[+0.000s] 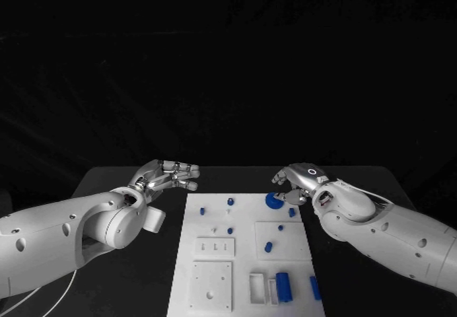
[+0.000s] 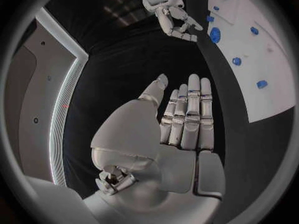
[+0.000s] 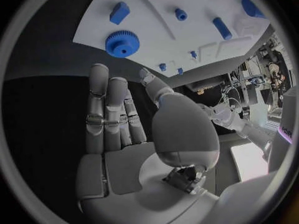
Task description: Assemble the parts on the task board
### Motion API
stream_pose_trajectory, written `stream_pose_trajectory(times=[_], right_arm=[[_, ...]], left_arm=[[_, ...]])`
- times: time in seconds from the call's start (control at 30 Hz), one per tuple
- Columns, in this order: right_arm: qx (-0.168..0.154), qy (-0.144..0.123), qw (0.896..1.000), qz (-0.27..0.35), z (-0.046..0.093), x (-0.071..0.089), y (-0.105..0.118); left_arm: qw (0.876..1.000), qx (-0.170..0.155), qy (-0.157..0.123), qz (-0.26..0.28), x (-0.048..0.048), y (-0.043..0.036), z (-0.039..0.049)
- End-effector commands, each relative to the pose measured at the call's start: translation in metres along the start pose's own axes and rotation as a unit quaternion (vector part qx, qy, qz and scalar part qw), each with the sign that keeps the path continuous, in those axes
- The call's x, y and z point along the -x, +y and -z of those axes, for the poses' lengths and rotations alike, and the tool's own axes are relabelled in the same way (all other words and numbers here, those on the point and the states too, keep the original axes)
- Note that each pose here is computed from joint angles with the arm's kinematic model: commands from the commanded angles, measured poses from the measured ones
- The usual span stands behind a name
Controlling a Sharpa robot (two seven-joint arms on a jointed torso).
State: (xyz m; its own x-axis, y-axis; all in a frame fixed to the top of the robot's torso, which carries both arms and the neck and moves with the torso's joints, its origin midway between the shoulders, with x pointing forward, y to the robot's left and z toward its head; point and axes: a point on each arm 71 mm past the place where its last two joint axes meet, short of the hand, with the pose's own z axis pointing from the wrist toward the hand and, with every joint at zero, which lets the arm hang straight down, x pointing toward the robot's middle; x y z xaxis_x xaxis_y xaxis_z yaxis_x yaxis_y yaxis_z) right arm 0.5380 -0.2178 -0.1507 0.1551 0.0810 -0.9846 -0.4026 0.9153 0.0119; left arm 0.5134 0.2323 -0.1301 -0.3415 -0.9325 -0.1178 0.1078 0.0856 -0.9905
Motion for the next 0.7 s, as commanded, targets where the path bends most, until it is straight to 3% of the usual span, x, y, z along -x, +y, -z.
stream_pose_trajectory(times=[0.03, 0.37, 0.7], right_arm=[[0.001, 0.032, 0.999, -0.006, 0.000, -0.006, -0.001], [-0.013, 0.062, 0.998, 0.000, -0.005, -0.022, -0.008], [-0.014, 0.075, 0.997, 0.002, -0.005, -0.031, -0.008]], left_arm=[[1.000, -0.005, 0.008, 0.005, -0.0016, -0.0019, -0.0005], [1.000, -0.005, 0.011, 0.006, -0.0040, -0.0019, -0.0020], [1.000, -0.006, 0.010, 0.006, -0.0031, -0.0017, -0.0023]])
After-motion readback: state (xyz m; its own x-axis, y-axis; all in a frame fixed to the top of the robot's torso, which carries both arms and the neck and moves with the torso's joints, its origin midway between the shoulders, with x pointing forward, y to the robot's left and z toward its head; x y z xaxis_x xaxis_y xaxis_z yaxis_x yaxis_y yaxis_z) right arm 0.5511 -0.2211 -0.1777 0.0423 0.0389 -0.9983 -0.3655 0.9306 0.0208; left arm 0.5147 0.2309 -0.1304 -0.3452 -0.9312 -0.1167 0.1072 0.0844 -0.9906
